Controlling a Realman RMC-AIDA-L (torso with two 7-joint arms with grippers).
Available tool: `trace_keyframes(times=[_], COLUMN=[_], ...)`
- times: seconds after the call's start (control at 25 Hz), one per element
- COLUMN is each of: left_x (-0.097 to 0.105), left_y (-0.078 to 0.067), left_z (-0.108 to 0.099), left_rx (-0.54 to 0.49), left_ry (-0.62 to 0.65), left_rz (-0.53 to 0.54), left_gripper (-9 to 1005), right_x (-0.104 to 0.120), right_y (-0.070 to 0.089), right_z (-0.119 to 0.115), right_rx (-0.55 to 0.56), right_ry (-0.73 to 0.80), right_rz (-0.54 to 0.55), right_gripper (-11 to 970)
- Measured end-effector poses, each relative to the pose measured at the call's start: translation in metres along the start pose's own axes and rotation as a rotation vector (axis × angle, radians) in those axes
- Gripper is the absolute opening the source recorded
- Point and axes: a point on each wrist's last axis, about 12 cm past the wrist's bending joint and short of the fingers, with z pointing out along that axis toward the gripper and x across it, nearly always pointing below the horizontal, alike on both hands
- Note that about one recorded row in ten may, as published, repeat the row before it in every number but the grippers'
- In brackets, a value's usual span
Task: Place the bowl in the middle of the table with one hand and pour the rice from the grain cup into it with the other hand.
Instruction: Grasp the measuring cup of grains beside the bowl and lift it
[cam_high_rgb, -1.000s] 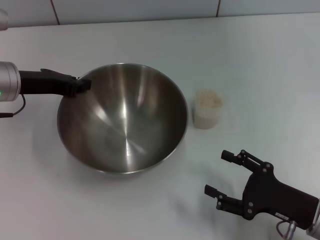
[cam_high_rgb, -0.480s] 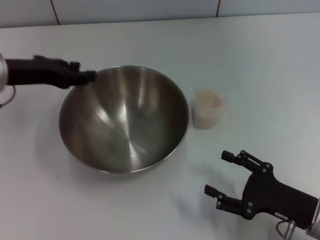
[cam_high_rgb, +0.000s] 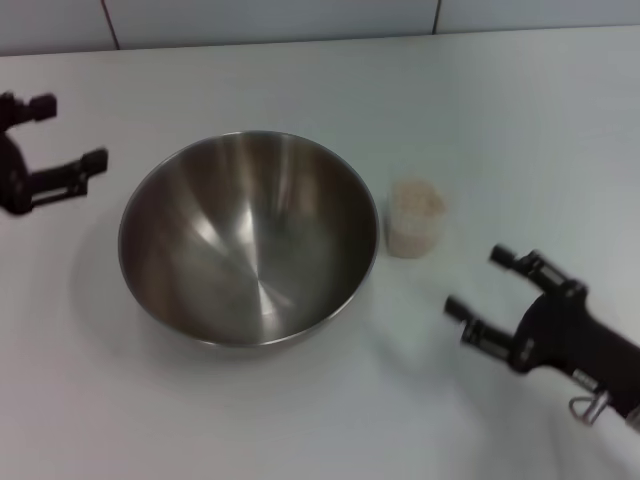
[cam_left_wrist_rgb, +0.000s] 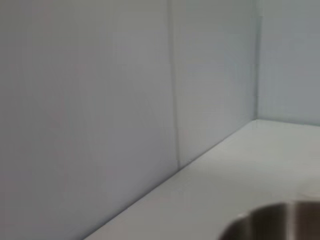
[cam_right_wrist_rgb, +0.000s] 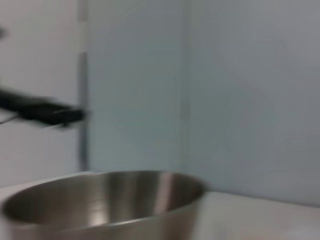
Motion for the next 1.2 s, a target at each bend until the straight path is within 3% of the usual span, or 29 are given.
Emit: trace_keyframes(times=[0.08, 0.16, 0.2, 0.24, 0.28, 0.52, 0.76, 1.0, 1.2], left_x=[0.017, 0.017, 0.027, 0.053, 0.062, 0.098, 0.11, 0.115, 0.116], left_y=[-0.01, -0.01, -0.015, -0.028, -0.034, -0.054, -0.067, -0.078, -0.082], left_z=[-0.009, -0.009, -0.014, -0.021, -0.023, -0.028, -0.026, -0.022, -0.02], left_rx=[0.029, 0.029, 0.04, 0.052, 0.06, 0.052, 0.056, -0.012, -0.022], left_ry=[-0.035, -0.035, -0.054, -0.086, -0.093, -0.083, -0.084, -0.139, -0.146], left_rz=[0.023, 0.023, 0.034, 0.037, 0.046, 0.011, 0.012, 0.058, 0.064], left_gripper=[759, 821, 852, 851, 849, 847, 847, 847, 847], right_x=[0.001, 0.002, 0.003, 0.003, 0.004, 0.008, 0.006, 0.004, 0.005], right_y=[-0.01, -0.012, -0.014, -0.016, -0.018, -0.023, -0.027, -0.031, -0.032], right_z=[0.0, 0.0, 0.001, 0.003, 0.006, 0.019, 0.033, 0.042, 0.045], right_rx=[0.12, 0.15, 0.176, 0.195, 0.232, 0.29, 0.3, 0.302, 0.302], right_ry=[-0.004, -0.001, 0.003, 0.005, 0.012, 0.046, 0.062, 0.065, 0.076], right_rz=[0.022, 0.026, 0.028, 0.027, 0.017, 0.008, 0.003, 0.004, 0.003], right_gripper=[841, 841, 841, 841, 841, 841, 841, 841, 841])
